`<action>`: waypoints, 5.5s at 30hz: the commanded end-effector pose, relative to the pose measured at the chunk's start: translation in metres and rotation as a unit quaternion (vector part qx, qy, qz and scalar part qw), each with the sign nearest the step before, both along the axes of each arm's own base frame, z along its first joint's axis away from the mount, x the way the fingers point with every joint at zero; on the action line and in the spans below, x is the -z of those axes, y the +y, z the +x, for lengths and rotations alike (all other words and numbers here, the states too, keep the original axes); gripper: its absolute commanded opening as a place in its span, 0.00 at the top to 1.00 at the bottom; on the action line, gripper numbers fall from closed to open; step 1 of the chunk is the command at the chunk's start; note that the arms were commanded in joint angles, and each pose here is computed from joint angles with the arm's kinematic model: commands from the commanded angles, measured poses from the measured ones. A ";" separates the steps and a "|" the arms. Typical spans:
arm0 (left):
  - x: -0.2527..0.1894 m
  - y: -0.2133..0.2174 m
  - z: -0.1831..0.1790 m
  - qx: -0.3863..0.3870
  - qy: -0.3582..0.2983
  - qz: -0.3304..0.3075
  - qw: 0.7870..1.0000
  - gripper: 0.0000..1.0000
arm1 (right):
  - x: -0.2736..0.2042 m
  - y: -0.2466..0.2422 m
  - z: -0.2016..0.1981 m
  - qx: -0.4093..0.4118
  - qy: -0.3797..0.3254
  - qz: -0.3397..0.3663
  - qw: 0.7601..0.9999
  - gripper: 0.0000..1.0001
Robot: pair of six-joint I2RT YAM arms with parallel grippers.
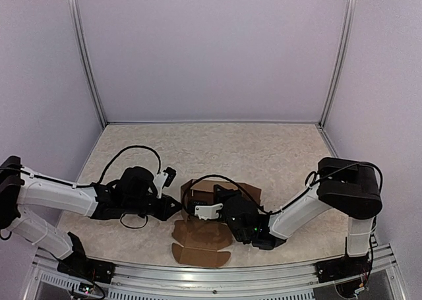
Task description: Fold the paper box
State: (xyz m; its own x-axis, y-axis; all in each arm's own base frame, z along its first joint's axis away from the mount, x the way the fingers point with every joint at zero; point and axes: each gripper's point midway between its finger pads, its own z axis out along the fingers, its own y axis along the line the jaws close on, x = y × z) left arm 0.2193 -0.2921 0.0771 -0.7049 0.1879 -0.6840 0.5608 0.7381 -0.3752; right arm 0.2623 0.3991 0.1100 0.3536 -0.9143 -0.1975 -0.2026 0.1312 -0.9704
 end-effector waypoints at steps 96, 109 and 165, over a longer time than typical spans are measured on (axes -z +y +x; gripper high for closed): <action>-0.009 -0.009 -0.030 -0.002 -0.081 -0.013 0.997 0.43 | -0.005 0.021 -0.038 -0.022 0.053 0.057 0.997 1.00; -0.023 -0.009 -0.027 -0.003 -0.103 -0.023 0.994 0.42 | -0.018 0.028 -0.044 -0.049 0.144 0.054 0.987 1.00; 0.008 0.010 -0.046 -0.066 -0.080 0.027 0.994 0.53 | 0.020 0.032 -0.076 0.008 0.027 0.022 0.999 1.00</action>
State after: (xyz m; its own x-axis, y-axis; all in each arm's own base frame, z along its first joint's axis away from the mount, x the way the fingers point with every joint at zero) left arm 0.1716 -0.2838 0.0691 -0.6111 0.1691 -0.7733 0.5300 0.8130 -0.2410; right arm 0.1994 0.4324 0.1128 0.3007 -0.8926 -0.3360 -0.2688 0.2587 -0.9278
